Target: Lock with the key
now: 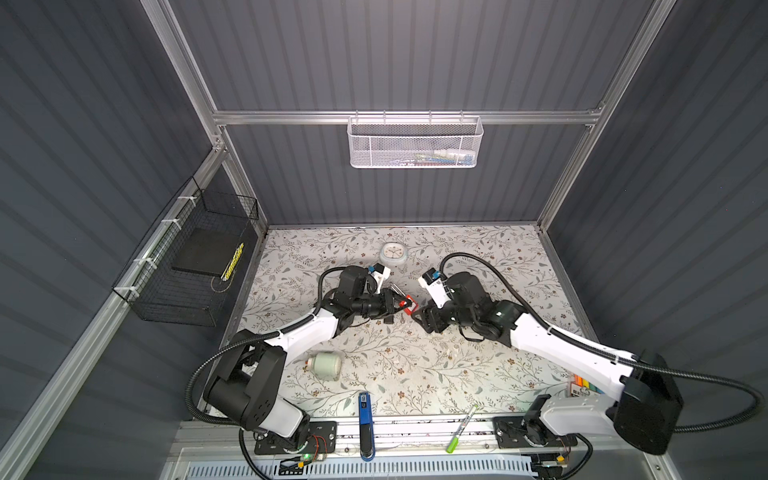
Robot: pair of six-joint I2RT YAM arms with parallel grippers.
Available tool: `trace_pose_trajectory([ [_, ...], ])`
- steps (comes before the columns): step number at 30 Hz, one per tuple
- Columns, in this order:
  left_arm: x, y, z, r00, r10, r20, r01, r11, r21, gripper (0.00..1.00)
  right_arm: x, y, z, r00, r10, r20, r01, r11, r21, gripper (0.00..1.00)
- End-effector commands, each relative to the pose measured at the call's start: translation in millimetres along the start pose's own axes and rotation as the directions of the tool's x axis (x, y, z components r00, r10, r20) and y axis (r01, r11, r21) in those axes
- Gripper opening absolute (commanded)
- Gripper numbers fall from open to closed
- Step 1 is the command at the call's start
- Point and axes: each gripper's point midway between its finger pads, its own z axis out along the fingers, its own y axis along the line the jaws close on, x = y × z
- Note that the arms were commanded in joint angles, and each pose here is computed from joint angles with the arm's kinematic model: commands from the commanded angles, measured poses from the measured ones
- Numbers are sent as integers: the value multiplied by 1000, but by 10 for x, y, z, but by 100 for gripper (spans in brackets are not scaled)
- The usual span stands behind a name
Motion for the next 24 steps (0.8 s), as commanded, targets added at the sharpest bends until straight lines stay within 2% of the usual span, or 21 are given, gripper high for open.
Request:
trace_pose_trajectory([
  [1, -354, -437, -83, 986, 47, 159, -70, 987, 144, 0, -325, -224, -261, 941, 252, 225, -246, 968, -54, 75],
  [3, -495, -558, -108, 975, 48, 216, -88, 979, 181, 0, -480, -355, -510, 873, 345, 344, -324, 938, -119, 77],
  [5, -626, -711, -107, 966, 51, 252, -112, 966, 233, 0, -568, -457, -679, 813, 420, 404, -389, 907, -160, 79],
  [6, -676, -751, -99, 964, 45, 263, -114, 961, 253, 0, -588, -532, -721, 788, 461, 408, -436, 886, -160, 79],
  [8, -791, -869, -101, 955, 20, 295, -116, 942, 315, 0, -552, -703, -719, 735, 580, 350, -576, 807, -130, 79],
  [9, -832, -890, -100, 952, 1, 307, -111, 934, 341, 0, -531, -740, -694, 729, 611, 310, -607, 786, -121, 79],
  [11, -927, -972, -119, 940, -38, 339, -111, 906, 408, 0, -563, -669, -642, 735, 637, 233, -612, 771, -175, 78],
  [14, -997, -1028, -117, 935, -77, 348, -103, 877, 469, 0, -744, -517, -639, 728, 646, 232, -574, 758, -310, 79],
  [18, -1002, -998, -118, 930, -94, 354, -91, 877, 471, 0, -917, -424, -597, 718, 659, 225, -543, 732, -412, 80],
  [21, -995, -1003, -130, 930, -92, 355, -91, 880, 467, 0, -996, -396, -514, 698, 686, 207, -538, 692, -482, 80],
  [23, -1001, -1023, -141, 930, -91, 355, -94, 877, 471, 0, -1019, -398, -425, 675, 718, 172, -558, 649, -517, 80],
  [24, -1001, -1036, -141, 931, -88, 354, -97, 876, 473, 0, -1034, -384, -396, 678, 718, 160, -554, 641, -531, 80],
])
